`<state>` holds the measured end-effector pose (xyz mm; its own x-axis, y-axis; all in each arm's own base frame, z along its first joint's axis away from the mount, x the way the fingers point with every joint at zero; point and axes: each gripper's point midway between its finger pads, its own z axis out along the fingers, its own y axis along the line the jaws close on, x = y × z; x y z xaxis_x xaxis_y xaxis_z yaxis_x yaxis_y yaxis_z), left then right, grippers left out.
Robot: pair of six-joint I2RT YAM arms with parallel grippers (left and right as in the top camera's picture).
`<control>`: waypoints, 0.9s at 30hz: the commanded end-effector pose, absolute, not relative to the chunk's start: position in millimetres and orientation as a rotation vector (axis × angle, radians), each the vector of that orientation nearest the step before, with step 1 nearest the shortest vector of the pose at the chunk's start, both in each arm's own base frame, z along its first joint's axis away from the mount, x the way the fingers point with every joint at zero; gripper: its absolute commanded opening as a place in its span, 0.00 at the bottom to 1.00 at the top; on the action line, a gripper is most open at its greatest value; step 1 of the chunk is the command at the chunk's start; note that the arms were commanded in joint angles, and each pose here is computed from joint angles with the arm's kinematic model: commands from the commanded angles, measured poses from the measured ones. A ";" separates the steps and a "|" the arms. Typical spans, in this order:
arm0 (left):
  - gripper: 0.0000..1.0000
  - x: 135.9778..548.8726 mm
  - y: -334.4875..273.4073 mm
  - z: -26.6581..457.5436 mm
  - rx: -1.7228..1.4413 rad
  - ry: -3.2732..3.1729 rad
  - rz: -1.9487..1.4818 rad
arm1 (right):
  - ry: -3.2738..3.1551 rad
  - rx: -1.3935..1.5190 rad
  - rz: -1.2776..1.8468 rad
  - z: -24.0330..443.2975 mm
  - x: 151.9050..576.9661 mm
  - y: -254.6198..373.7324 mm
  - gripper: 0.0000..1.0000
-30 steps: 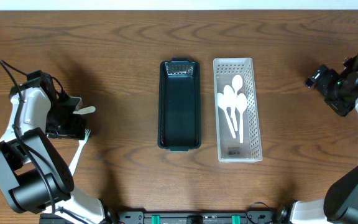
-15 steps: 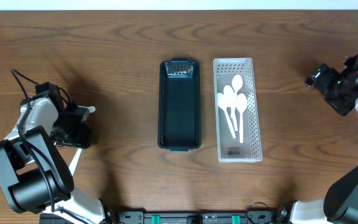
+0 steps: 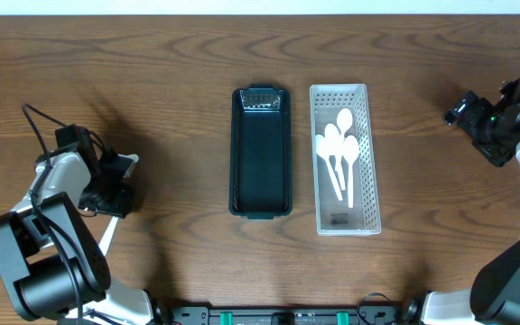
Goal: Pack container
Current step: 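Reach the left gripper to the lower fork and grasp it, then carry the fork right and drop it into the green basket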
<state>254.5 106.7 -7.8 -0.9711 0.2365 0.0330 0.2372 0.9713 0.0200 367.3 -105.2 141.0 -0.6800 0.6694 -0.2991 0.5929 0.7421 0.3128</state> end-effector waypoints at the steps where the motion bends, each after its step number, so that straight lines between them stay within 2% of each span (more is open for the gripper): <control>1: 0.55 240.3 91.5 -32.5 -0.407 -3.020 0.027 | 2.547 0.988 0.283 138.4 367.0 -104.5 0.99; 3: 0.53 243.0 86.2 -32.4 -0.437 -3.018 0.023 | 2.547 0.984 0.299 138.8 367.6 -102.6 0.99; 8: 0.39 252.5 66.8 -29.8 -0.557 -3.002 0.012 | 2.546 0.980 0.312 139.2 368.2 -101.1 0.99; 11: 0.38 252.0 61.2 -29.6 -0.587 -2.989 0.015 | 2.546 0.980 0.312 139.2 368.2 -101.0 0.99; 17: 0.28 247.5 60.1 -29.2 -0.582 -2.973 0.027 | 2.547 0.980 0.312 139.2 368.2 -101.0 0.99; 23: 0.27 245.0 59.6 -28.9 -0.576 -2.964 0.033 | 2.547 0.980 0.312 139.2 368.2 -101.0 0.99; 26: 0.19 245.7 59.8 -28.6 -0.577 -2.966 0.031 | 2.548 0.981 0.312 139.1 367.9 -100.9 0.99; 27: 0.13 246.5 59.9 -28.2 -0.578 -2.969 0.030 | 2.548 0.981 0.312 139.0 367.8 -100.8 0.99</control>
<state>269.1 67.0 -7.0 -0.9284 0.3704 0.0293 0.3710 0.9284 0.0186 368.3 -101.4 141.7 -0.6840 0.6690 -0.2907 0.5839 0.7410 0.3316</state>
